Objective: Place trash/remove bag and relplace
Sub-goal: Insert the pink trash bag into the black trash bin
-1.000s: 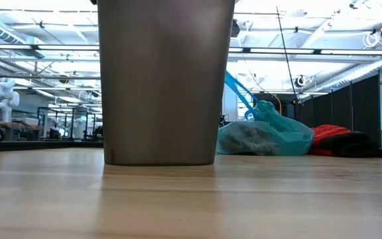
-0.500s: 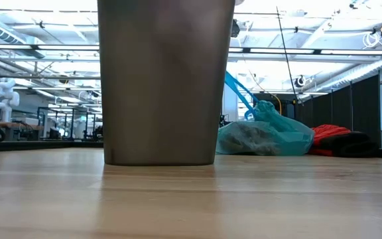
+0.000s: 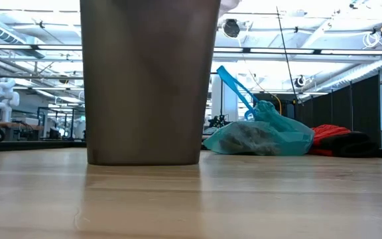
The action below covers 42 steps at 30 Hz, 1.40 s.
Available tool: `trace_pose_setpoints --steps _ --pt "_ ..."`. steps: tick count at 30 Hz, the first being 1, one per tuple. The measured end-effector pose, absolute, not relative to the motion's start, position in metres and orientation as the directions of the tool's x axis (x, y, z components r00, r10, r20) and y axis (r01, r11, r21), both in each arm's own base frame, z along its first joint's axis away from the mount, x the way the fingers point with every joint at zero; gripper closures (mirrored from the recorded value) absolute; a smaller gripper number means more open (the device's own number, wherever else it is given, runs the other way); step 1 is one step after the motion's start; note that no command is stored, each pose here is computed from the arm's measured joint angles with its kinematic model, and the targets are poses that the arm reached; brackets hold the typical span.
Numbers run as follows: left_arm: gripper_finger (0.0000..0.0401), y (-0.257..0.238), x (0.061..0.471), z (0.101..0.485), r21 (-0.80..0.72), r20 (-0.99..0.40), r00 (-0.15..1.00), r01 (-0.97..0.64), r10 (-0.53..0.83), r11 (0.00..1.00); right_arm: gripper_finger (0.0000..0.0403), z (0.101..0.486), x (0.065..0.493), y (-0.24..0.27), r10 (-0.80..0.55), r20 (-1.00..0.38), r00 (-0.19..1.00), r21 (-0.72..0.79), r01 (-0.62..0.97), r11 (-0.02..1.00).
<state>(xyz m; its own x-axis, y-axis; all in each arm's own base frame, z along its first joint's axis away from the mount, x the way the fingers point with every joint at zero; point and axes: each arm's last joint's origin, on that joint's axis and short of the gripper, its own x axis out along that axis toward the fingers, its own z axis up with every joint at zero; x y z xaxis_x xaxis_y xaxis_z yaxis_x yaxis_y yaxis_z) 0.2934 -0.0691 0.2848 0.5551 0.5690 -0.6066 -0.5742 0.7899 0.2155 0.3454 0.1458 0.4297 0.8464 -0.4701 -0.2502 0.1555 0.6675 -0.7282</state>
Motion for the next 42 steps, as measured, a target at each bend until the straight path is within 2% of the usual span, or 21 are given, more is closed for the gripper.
trace_pose_setpoints --steps 7,14,21,27,29,34,38,42 --pt "0.0401 -0.088 0.275 0.331 0.178 -0.503 0.671 -0.537 0.546 0.824 0.0403 0.428 0.353 0.129 -0.458 -0.278 0.844 -0.699 0.15 0.699" --pt "0.0401 -0.094 0.252 0.355 0.135 -0.44 0.723 -0.533 0.533 0.835 0.0403 0.427 0.362 0.116 -0.334 -0.321 0.886 -0.641 0.056 0.765" --pt "0.0401 -0.098 0.243 0.357 0.189 -0.391 0.705 -0.568 0.592 0.801 0.0403 0.424 0.376 0.104 -0.21 -0.332 0.92 -0.631 -0.051 0.774" --pt "0.0401 -0.078 0.239 0.337 0.244 -0.451 0.573 -0.658 0.684 0.712 0.0403 0.426 0.378 0.104 -0.154 -0.322 0.934 -0.663 -0.106 0.741" --pt "0.0401 -0.075 0.245 0.332 0.26 -0.466 0.559 -0.655 0.686 0.71 0.0403 0.427 0.378 0.106 -0.147 -0.314 0.938 -0.676 -0.112 0.729" --pt "0.0401 -0.064 0.266 0.339 0.276 -0.489 0.634 -0.539 0.599 0.796 0.0403 0.428 0.378 0.109 -0.088 -0.306 0.948 -0.678 -0.152 0.719" --pt "0.0401 -0.047 0.272 0.338 0.284 -0.526 0.625 -0.51 0.577 0.812 0.0403 0.427 0.377 0.11 -0.087 -0.317 0.944 -0.681 -0.163 0.713" --pt "0.0401 -0.041 0.277 0.329 0.224 -0.571 0.647 -0.469 0.505 0.854 0.0403 0.425 0.376 0.112 -0.086 -0.337 0.938 -0.683 -0.181 0.708"
